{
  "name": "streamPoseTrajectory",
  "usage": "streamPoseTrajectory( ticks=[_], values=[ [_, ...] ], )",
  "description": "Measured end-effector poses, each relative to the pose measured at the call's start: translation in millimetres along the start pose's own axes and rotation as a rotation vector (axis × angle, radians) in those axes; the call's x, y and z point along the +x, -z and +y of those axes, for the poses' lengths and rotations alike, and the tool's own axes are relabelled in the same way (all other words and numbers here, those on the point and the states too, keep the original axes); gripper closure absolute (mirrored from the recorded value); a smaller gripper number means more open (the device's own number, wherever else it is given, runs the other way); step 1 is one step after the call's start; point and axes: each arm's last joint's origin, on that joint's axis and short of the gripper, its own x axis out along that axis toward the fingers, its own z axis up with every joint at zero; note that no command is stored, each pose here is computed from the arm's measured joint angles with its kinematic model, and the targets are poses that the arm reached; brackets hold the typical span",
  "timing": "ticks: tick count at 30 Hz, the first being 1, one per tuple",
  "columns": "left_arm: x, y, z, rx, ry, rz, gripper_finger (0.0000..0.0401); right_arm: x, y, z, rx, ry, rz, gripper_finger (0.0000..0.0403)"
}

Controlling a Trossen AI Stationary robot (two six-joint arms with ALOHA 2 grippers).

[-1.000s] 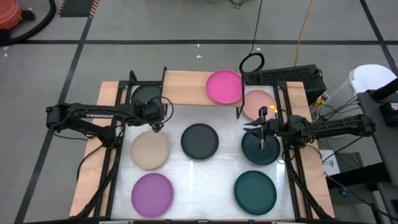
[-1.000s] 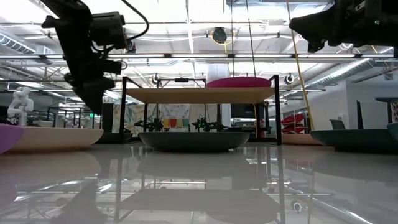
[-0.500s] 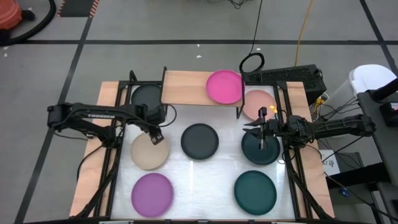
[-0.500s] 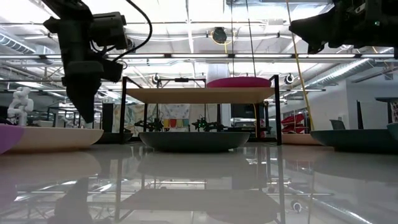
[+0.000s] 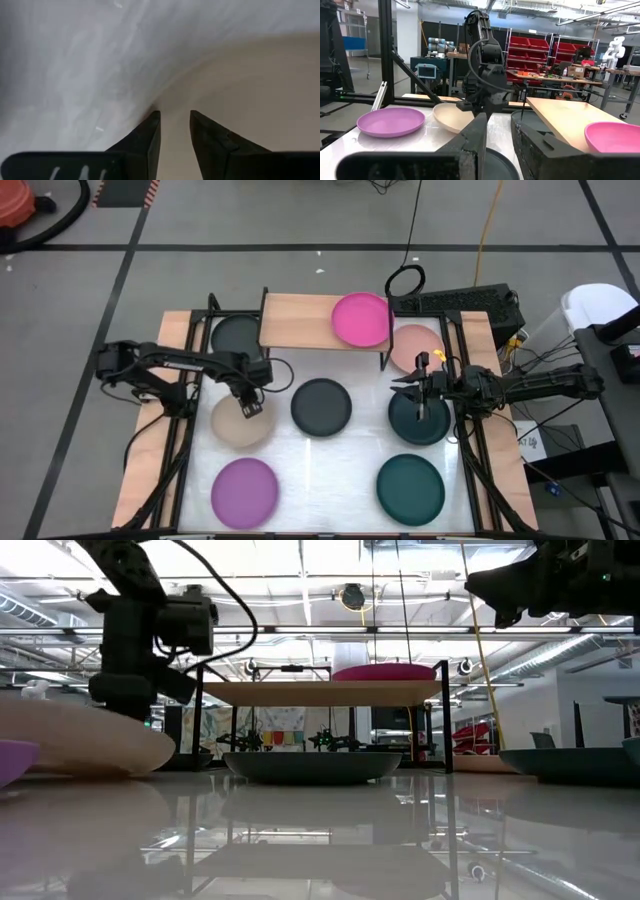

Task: Place and stack plates onto a shelf
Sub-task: Stack the gray plate on top of the pink plate on the shelf

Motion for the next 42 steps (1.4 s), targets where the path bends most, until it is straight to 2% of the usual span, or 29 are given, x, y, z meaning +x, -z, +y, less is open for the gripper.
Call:
streamPoseTrajectory(
  ticks=[12, 17, 20, 26, 42],
  values=[
    [-5.5, -4.1, -1.2, 0.021, 0.001, -0.019, 0.0291, 0.0, 0.4, 0.0, 0.000, 0.000, 0.004, 0.0330],
    [-19.5, -16.6, -4.8, 0.103, 0.009, -0.081, 0.0291, 0.0, 0.5, 0.0, 0.000, 0.000, 0.005, 0.0330],
    [-28.1, -23.1, -5.6, 0.166, -0.031, -0.119, 0.0291, 0.0, 0.6, 0.0, 0.000, 0.000, 0.006, 0.0330],
    [-31.7, -24.0, -1.5, 0.292, -0.064, -0.102, 0.0291, 0.0, 1.0, 0.1, 0.000, -0.001, 0.011, 0.0330],
    [-22.2, -27.8, 13.3, 0.301, 0.025, -0.043, 0.0291, 0.0, 2.8, 0.2, -0.004, -0.002, 0.028, 0.0330]
  ],
)
